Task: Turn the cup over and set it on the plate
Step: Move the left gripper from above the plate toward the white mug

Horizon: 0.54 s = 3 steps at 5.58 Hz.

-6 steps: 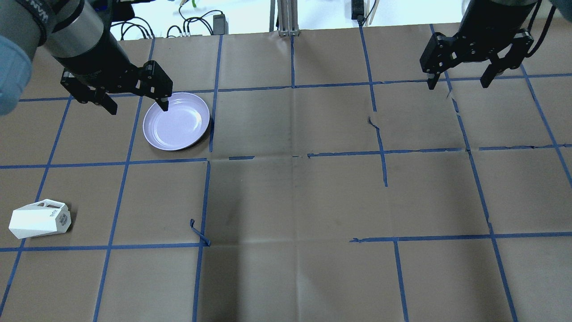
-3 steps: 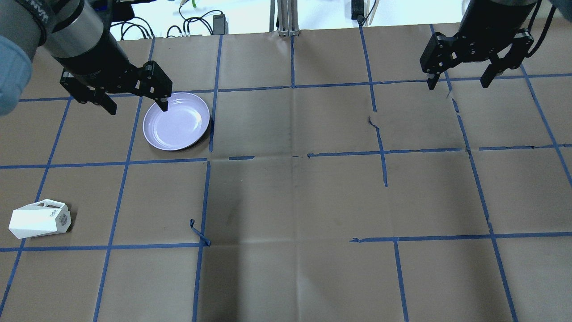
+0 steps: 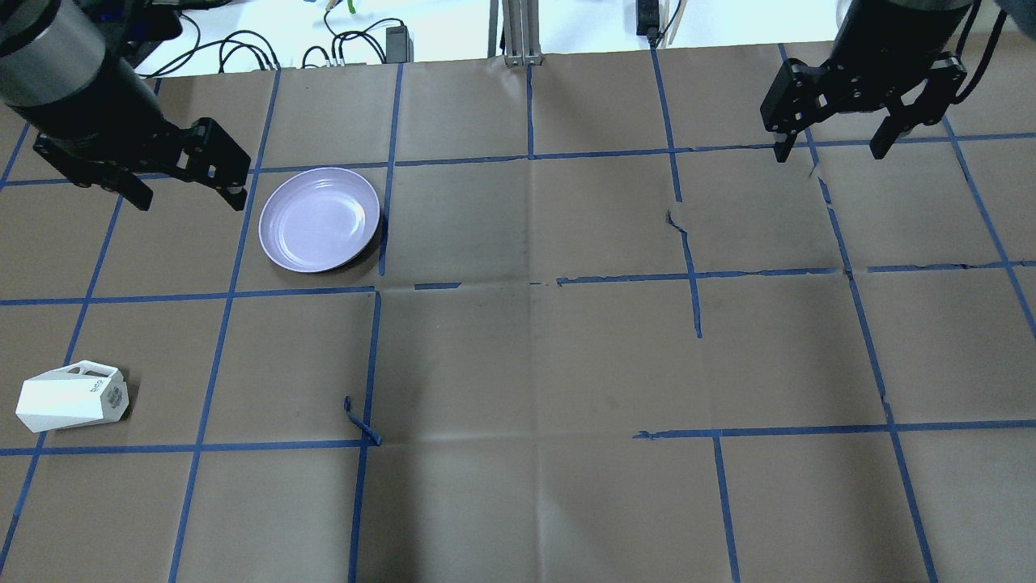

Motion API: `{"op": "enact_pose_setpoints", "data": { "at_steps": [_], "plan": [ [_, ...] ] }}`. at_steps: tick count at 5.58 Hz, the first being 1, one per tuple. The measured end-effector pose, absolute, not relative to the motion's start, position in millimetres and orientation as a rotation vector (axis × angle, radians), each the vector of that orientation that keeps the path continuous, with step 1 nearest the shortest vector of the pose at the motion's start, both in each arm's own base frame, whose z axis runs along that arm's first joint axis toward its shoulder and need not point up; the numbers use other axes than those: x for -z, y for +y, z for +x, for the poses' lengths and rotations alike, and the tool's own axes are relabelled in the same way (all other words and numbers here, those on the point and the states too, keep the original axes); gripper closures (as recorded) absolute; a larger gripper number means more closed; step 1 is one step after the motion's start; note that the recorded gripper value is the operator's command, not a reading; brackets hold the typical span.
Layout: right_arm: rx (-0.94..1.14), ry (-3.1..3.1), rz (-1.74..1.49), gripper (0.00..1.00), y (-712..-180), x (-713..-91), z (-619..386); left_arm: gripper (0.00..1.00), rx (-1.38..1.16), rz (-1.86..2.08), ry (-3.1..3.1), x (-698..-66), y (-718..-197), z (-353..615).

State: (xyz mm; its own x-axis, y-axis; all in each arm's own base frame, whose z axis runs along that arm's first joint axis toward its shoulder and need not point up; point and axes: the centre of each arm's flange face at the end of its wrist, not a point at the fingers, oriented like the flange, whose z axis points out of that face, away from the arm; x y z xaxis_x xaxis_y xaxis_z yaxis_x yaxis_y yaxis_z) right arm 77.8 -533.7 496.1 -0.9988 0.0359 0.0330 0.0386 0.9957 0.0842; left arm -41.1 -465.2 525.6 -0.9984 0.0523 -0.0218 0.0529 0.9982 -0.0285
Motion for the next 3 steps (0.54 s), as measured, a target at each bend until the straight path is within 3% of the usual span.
{"op": "enact_pose_setpoints", "data": {
  "at_steps": [3],
  "plan": [
    [0.132,-3.107,-0.058,0.0,-533.7,-496.1,77.8,0.02,-0.027,0.224,3.128,-537.5,-431.8,85.8]
  ]
}}
